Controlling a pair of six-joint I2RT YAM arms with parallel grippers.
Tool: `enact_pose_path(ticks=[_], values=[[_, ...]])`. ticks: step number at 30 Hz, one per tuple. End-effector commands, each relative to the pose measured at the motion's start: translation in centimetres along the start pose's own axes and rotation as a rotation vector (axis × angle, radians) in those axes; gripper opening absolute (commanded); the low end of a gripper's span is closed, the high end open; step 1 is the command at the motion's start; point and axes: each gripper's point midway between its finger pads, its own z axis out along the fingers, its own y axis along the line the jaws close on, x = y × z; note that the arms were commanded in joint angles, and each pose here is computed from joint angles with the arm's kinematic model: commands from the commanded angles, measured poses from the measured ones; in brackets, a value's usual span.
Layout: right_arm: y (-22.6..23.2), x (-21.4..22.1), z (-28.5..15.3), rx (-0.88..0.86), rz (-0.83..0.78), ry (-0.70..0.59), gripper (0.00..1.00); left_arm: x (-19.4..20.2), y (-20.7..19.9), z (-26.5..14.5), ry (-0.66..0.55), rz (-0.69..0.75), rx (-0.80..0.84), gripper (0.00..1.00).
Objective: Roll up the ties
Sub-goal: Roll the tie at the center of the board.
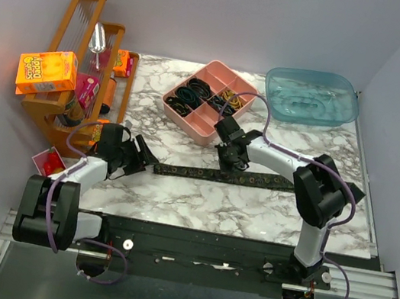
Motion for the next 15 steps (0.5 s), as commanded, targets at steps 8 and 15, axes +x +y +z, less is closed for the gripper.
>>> enact_pose_path(ticks=[8, 15], values=[[1.7, -2.7, -4.5, -0.056, -0.032, -0.078, 0.01, 1.6, 0.1, 0.9, 0.052, 0.011, 0.011, 0.6], [6.1, -5.5, -5.9, -0.18, -0.087, -0.141, 0.01, 2.2, 0.2, 1.0, 0.074, 0.022, 0.022, 0.57]])
